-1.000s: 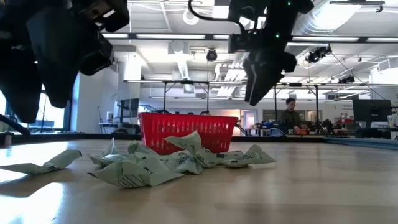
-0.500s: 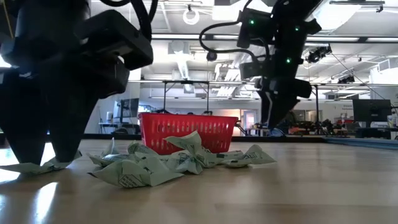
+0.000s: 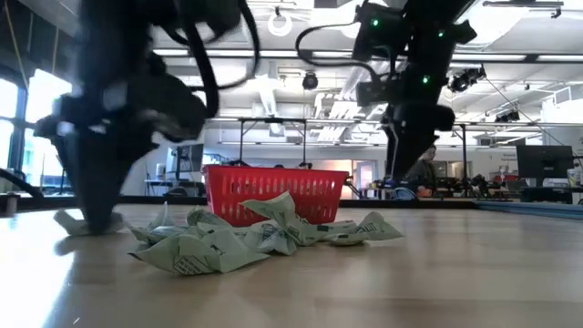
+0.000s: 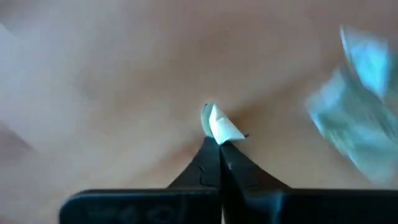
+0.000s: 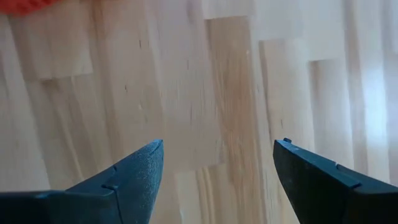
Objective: Pick and place Stevia / Truvia into bins
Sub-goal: Put the stevia packet into the orange basket
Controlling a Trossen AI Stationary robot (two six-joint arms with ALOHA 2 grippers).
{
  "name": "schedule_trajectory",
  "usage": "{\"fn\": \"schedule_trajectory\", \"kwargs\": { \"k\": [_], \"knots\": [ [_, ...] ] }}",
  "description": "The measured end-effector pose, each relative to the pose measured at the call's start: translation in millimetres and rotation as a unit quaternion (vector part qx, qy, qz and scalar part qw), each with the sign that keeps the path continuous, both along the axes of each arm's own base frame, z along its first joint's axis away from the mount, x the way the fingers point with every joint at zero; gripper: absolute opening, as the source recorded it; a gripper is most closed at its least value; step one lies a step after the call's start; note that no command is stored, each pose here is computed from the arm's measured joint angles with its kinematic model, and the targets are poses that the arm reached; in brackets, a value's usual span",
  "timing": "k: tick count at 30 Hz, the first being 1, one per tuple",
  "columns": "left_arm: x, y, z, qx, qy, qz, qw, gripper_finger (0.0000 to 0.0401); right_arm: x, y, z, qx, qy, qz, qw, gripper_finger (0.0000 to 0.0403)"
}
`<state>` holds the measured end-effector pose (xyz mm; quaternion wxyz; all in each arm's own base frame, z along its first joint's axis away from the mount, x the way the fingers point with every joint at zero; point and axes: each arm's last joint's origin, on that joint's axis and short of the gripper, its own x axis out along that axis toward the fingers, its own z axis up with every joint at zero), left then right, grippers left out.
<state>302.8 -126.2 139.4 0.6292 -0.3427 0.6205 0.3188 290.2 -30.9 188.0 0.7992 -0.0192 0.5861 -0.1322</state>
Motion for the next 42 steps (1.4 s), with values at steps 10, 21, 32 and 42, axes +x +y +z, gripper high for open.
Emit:
{"fn": "schedule_trajectory", "kwargs": {
  "k": [10,21,32,42],
  "knots": [
    [4.2,72.4,74.2,0.134,0.009,-0.121,0.983,0.0031,-24.4,-2.1,37.2,-0.043,-0.052,-0.114,0.991,0.0293],
    [59.2,124.9,78.9,0.085,-0.189,-0.202,0.957,0.0086,-36.3,11.9,41.6,-0.018,-0.044,-0.169,0.984,0.0293],
    [45.4,98.3,90.5,0.031,-0.179,-0.200,0.963,0.0230,-17.9,62.8,45.1,0.060,-0.095,0.076,0.991,0.0293],
    [-3.8,50.2,128.4,0.051,-0.147,-0.177,0.972,0.0248,29.9,98.4,-11.8,0.172,-0.107,0.228,0.952,0.0293]
  ]
}}
